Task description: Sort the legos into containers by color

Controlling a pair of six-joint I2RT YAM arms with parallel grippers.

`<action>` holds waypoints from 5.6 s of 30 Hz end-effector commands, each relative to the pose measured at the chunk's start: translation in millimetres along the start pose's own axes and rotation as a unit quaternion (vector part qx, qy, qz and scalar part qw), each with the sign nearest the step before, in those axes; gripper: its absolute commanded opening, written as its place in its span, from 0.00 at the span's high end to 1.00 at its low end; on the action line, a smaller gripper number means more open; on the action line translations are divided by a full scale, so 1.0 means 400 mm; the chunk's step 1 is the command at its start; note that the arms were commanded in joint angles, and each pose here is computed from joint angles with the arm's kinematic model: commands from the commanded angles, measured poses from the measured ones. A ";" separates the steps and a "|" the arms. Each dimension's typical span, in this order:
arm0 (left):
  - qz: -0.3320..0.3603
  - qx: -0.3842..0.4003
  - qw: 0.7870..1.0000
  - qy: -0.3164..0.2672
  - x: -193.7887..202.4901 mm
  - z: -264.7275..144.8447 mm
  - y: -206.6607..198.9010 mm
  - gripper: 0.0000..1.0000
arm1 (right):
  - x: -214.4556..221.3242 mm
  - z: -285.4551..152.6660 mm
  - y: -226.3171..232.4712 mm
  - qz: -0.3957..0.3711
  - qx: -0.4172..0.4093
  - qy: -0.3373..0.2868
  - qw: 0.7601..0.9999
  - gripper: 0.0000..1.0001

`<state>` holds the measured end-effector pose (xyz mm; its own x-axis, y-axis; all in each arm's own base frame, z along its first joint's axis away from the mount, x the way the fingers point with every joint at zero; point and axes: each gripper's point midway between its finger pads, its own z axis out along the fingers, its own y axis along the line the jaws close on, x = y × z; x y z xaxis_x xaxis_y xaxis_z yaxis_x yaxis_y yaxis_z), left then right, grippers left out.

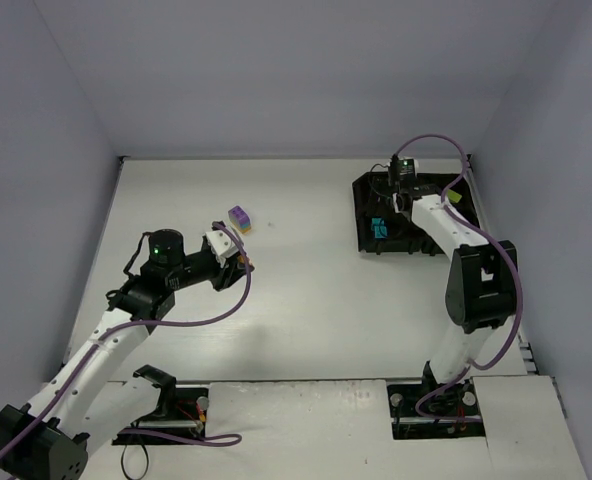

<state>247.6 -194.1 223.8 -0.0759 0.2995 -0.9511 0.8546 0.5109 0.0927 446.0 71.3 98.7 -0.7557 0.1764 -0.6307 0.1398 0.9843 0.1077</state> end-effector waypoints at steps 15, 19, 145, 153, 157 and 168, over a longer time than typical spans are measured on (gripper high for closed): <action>0.059 -0.002 0.997 -0.054 -0.105 -0.011 0.010 0.98 | -0.045 -0.447 0.471 -0.058 -0.410 -0.028 0.910 0.33; 0.063 -0.002 0.996 -0.061 -0.117 -0.013 0.011 0.98 | 0.021 -0.535 0.601 -0.081 -0.502 0.001 0.861 0.32; -0.449 -0.506 0.707 0.205 0.183 0.248 0.537 0.34 | -0.071 -0.366 -0.090 0.102 -0.118 -0.147 0.977 0.38; -0.441 -0.531 0.690 0.219 0.210 0.264 0.571 0.38 | -0.062 -0.375 -0.083 0.103 -0.128 -0.150 0.975 0.38; -0.444 -0.534 0.682 0.230 0.237 0.271 0.578 0.40 | -0.061 -0.380 -0.082 0.103 -0.130 -0.152 0.974 0.38; -0.451 -0.535 0.672 0.243 0.281 0.279 0.583 0.53 | -0.047 -0.378 -0.073 0.104 -0.141 -0.147 0.973 0.38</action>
<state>484.8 -135.5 79.4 -0.7457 -0.3960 -0.5358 -0.4636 0.8860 -0.0095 353.2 35.0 198.2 -0.5719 0.4025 -0.7148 0.1180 0.9027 0.4139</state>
